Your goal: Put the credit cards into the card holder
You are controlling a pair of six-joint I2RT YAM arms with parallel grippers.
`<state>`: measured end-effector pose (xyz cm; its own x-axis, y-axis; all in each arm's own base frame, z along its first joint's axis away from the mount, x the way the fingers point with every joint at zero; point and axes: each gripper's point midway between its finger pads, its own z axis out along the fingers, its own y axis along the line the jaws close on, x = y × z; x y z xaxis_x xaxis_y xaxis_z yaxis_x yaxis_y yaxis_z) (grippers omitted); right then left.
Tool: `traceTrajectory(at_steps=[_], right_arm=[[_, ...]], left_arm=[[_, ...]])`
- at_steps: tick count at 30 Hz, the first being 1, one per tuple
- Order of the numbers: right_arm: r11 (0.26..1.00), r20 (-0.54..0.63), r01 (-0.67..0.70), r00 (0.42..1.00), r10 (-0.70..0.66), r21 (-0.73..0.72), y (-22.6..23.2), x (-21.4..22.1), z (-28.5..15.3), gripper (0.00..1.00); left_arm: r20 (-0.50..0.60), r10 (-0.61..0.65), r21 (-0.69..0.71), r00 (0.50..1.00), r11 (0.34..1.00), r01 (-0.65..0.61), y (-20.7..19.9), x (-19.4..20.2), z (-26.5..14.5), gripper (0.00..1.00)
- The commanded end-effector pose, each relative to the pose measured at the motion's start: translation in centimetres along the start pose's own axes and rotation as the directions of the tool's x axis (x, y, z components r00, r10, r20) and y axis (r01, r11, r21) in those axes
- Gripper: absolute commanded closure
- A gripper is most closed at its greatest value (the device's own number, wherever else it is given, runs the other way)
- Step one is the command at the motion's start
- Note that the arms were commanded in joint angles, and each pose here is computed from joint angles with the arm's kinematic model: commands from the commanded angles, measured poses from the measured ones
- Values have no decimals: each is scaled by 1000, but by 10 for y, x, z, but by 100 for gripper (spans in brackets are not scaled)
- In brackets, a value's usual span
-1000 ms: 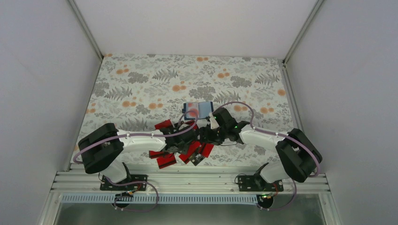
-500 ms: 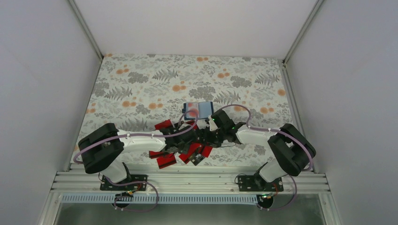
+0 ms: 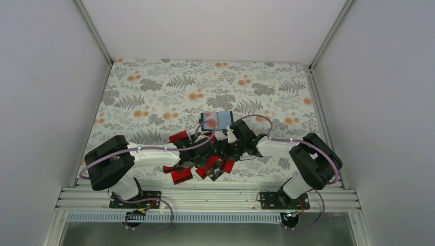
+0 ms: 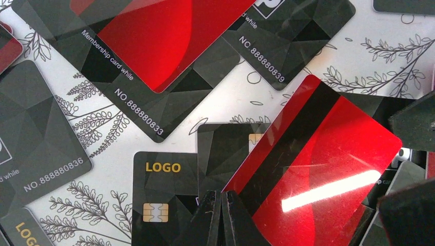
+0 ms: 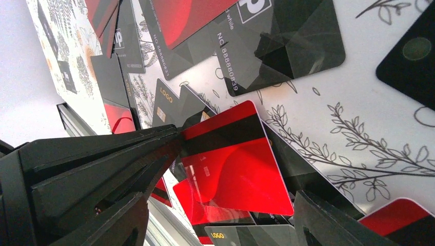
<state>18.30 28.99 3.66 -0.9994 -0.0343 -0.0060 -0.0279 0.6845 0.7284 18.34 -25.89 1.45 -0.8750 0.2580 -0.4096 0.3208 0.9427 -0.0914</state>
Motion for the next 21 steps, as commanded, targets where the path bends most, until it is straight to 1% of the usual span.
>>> traceTrajectory(at_steps=[1,5,9,13,17,21], right_arm=[[999,-54,-42,998,43,12,-6,12,8,28],[998,-64,-51,997,49,-34,3,12,8,28],[992,-80,-61,995,53,-110,16,14,7,31],[983,-83,-63,995,49,-173,27,14,4,37],[975,-80,-76,995,61,-208,30,14,2,43],[965,-73,-93,994,78,-245,32,12,0,46]], left_arm=[[-123,3,-51,992,999,-9,20,38,14,98],[-127,3,-46,992,999,-9,21,41,15,98],[-133,0,-41,991,999,-5,22,44,16,98],[-130,-5,-30,991,1000,2,21,45,15,98],[-128,-5,-26,992,1000,2,22,46,14,98],[-129,-4,-23,992,1000,1,22,47,14,98]])
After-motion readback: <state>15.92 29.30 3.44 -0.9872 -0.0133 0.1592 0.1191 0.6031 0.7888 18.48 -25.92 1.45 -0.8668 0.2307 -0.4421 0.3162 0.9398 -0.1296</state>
